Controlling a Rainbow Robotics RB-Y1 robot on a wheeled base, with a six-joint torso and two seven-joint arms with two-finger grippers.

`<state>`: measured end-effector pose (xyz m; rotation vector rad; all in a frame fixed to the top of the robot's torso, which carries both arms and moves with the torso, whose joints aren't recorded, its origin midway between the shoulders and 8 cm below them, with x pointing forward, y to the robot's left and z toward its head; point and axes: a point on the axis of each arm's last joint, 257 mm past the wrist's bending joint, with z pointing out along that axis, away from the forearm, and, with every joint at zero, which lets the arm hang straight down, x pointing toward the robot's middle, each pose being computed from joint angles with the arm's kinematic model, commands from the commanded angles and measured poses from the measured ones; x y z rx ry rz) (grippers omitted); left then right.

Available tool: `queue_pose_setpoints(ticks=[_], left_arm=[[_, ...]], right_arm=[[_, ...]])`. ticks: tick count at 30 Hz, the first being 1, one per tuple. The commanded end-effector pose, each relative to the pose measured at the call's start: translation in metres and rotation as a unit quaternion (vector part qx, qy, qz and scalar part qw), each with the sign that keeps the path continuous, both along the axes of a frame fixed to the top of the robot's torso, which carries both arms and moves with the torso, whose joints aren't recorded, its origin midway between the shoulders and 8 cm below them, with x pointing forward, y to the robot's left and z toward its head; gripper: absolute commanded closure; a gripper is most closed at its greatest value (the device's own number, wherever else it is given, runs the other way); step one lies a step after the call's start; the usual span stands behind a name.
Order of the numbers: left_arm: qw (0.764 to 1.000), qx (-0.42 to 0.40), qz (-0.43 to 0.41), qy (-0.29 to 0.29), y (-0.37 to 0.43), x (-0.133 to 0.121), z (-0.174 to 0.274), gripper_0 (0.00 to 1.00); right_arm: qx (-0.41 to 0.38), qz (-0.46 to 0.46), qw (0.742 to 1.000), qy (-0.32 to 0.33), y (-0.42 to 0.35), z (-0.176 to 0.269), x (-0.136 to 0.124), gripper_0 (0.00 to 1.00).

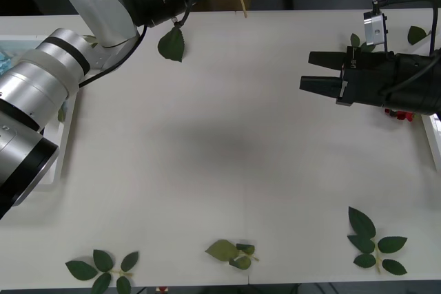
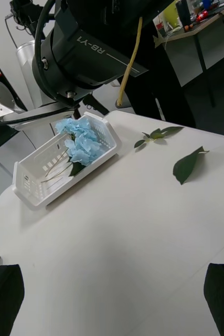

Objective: Place the red flowers into the right box and the blue flowers into the left box. If a person shows an open palm, hand one flower to the person first, then continue sorting.

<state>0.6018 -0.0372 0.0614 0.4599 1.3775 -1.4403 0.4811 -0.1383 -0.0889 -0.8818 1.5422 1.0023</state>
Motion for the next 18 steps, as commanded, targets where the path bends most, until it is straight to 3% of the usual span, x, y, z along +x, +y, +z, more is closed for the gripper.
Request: queue_pose_setpoints(ticks=[1, 9, 10, 11, 18], left_arm=[[0.999, -0.001, -0.028, -0.045, -0.0296, -0.0197, 0.0426, 1.0], [0.999, -0.001, -0.029, -0.046, -0.0298, -0.0205, 0.0426, 0.99], [0.999, -0.001, -0.029, -0.046, -0.029, -0.0201, 0.0427, 0.43], [0.999, -0.001, -0.029, -0.046, -0.029, -0.0201, 0.0427, 0.0], [0.998, -0.001, -0.03, -0.046, -0.0293, -0.0209, 0.0427, 0.0]], right_arm=[[-0.014, 0.012, 0.999, -0.039, 0.0041, 0.0239, -0.0012, 0.0], [-0.014, 0.012, 0.999, -0.039, 0.004, 0.0241, -0.0008, 0.0], [-0.014, 0.012, 0.999, -0.039, 0.004, 0.0241, -0.0008, 0.0], [-0.014, 0.012, 0.999, -0.039, 0.004, 0.0241, -0.0008, 0.0], [-0.014, 0.011, 0.999, -0.039, 0.0045, 0.0233, -0.0006, 0.0]])
